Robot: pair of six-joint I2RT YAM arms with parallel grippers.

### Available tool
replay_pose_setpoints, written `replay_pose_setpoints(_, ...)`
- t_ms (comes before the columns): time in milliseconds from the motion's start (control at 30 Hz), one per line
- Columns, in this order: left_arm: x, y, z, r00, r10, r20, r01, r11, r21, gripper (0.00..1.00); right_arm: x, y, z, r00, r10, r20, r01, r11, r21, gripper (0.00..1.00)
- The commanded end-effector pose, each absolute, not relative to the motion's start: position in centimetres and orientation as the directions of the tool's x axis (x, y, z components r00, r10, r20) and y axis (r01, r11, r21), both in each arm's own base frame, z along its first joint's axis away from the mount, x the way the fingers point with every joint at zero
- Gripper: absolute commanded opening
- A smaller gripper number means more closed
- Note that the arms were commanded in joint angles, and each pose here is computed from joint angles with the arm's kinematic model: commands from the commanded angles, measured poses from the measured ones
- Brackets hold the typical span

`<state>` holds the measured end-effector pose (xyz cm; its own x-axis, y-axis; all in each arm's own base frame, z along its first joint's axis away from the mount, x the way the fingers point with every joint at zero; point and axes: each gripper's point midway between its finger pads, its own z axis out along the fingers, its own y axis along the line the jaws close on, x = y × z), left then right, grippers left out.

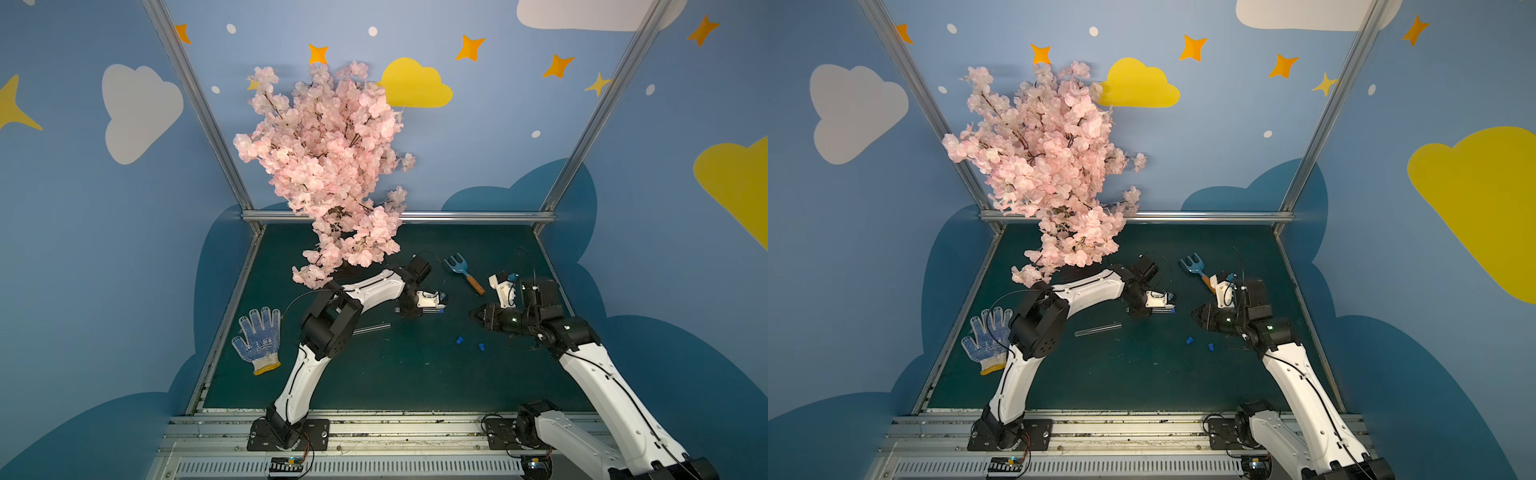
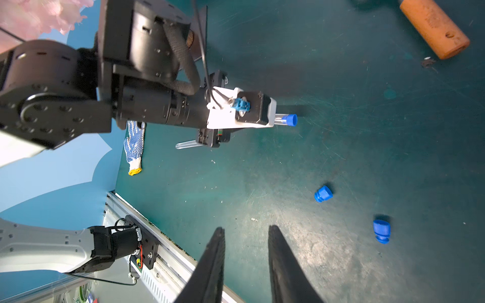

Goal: Insert stoppers into test tubes
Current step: Place the test tube at the center of the board.

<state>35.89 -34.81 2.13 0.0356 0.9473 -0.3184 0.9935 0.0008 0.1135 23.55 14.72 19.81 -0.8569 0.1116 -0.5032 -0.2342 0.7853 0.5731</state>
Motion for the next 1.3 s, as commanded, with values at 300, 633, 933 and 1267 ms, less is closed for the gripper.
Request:
replay_pose_setpoints(300, 34.3, -33.7, 0.8, 0.052, 0.967, -0.249, 0.998, -0.055, -0.007, 0.28, 22.9, 14.1, 19.6, -0.856, 0.118, -0.503, -0.22, 0.798, 0.561, 0.3)
replay_pose_setpoints(633, 34.4, -34.1, 1.0, 0.061, 0.962, -0.264, 0.998, -0.066, -0.009, 0.31, 22.6, 14.0, 19.5, -0.857, 0.117, -0.502, -0.218, 0.8, 0.559, 0.3)
replay_pose_setpoints(933, 34.3, -34.8, 3.8, 0.086, 0.944, -0.319, 0.996, -0.082, 0.028, 0.59, 22.5, 13.9, 19.4, -0.859, 0.116, -0.499, -0.218, 0.799, 0.56, 0.3)
replay_pose_setpoints(1267, 32.2, -35.4, 11.9, 0.107, 0.883, -0.458, 0.979, -0.013, 0.203, 0.64, 22.6, 13.6, 19.0, -0.862, 0.12, -0.493, -0.206, 0.805, 0.557, 0.31)
